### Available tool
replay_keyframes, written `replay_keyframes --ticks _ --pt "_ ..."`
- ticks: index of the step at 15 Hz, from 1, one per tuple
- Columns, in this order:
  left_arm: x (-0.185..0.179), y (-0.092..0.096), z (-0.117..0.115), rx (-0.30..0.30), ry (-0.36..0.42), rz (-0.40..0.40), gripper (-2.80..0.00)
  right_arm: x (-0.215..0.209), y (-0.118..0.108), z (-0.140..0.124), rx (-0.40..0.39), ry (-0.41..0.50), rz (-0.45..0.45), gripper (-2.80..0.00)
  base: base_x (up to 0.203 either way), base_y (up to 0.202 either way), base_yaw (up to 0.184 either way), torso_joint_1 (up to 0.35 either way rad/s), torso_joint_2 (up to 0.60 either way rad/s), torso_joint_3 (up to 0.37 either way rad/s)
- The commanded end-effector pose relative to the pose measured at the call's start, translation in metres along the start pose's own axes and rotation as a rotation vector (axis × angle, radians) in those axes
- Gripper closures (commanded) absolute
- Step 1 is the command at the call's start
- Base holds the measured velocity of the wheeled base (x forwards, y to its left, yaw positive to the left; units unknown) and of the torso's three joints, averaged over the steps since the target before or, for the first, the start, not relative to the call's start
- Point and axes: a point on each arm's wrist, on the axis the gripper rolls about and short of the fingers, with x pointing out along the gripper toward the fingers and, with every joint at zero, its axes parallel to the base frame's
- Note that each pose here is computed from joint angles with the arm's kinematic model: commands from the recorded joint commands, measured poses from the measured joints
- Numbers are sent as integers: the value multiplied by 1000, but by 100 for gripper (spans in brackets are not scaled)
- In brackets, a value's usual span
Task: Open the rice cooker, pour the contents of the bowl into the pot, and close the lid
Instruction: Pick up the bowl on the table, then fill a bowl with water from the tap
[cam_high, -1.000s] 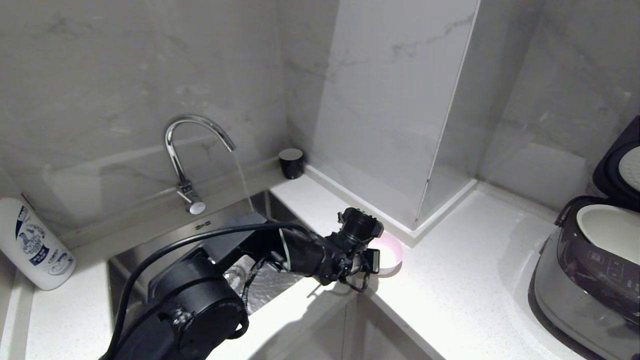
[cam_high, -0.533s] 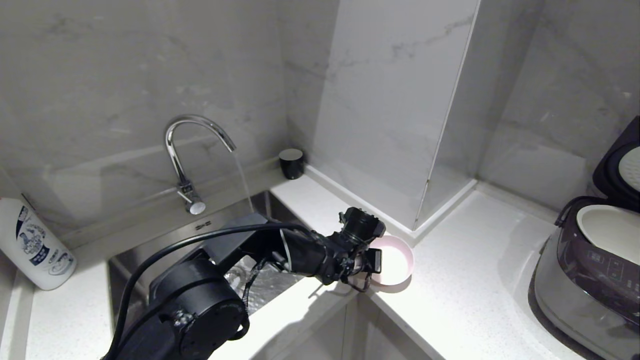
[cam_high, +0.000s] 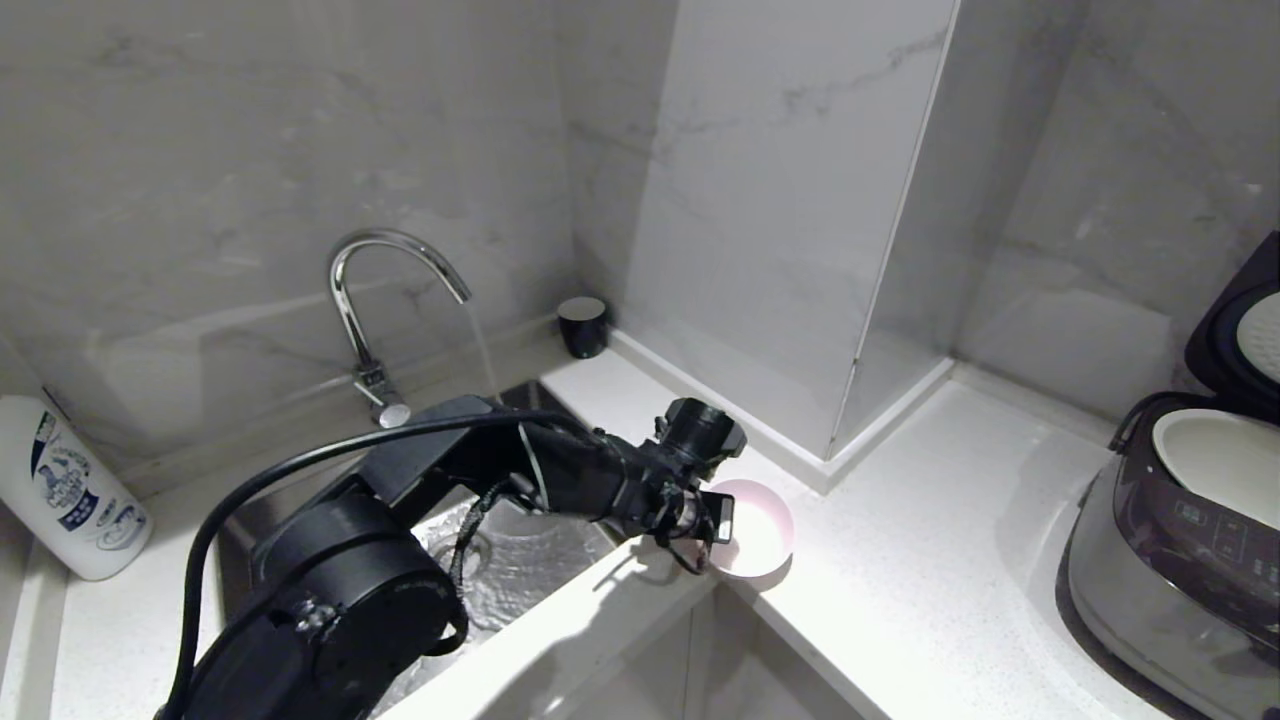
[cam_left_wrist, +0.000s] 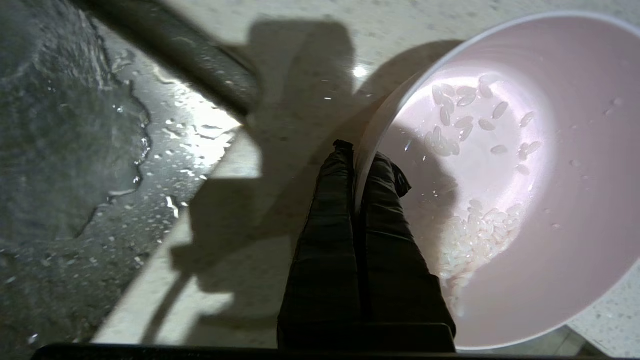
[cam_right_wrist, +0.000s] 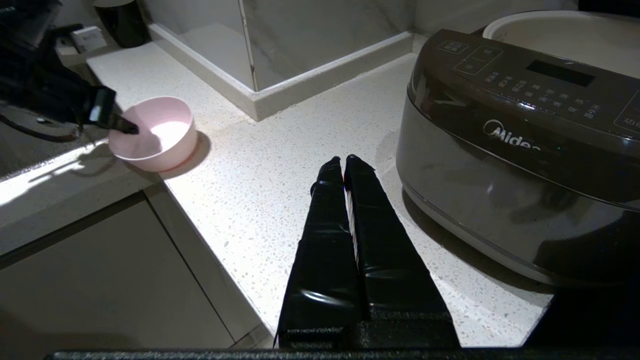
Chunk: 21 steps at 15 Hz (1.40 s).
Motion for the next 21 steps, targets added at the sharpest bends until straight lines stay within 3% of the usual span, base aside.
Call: replay_keyframes --ticks 1,7,13,19,21 --pt "-15 15 14 -31 -20 19 0 0 0 0 0 0 0 0 0 0 0 0 0 0" --pt "-42 95 23 -147 41 144 0 0 0 0 0 0 0 0 0 0 0 0 0 0" --pt "-39 177 20 -295 95 198 0 0 0 0 0 0 0 0 0 0 0 0 0 0" --pt "-25 264 30 -435 49 281 0 0 0 0 0 0 0 0 0 0 0 0 0 0" --pt "-19 283 29 -462 40 303 0 0 0 0 0 0 0 0 0 0 0 0 0 0"
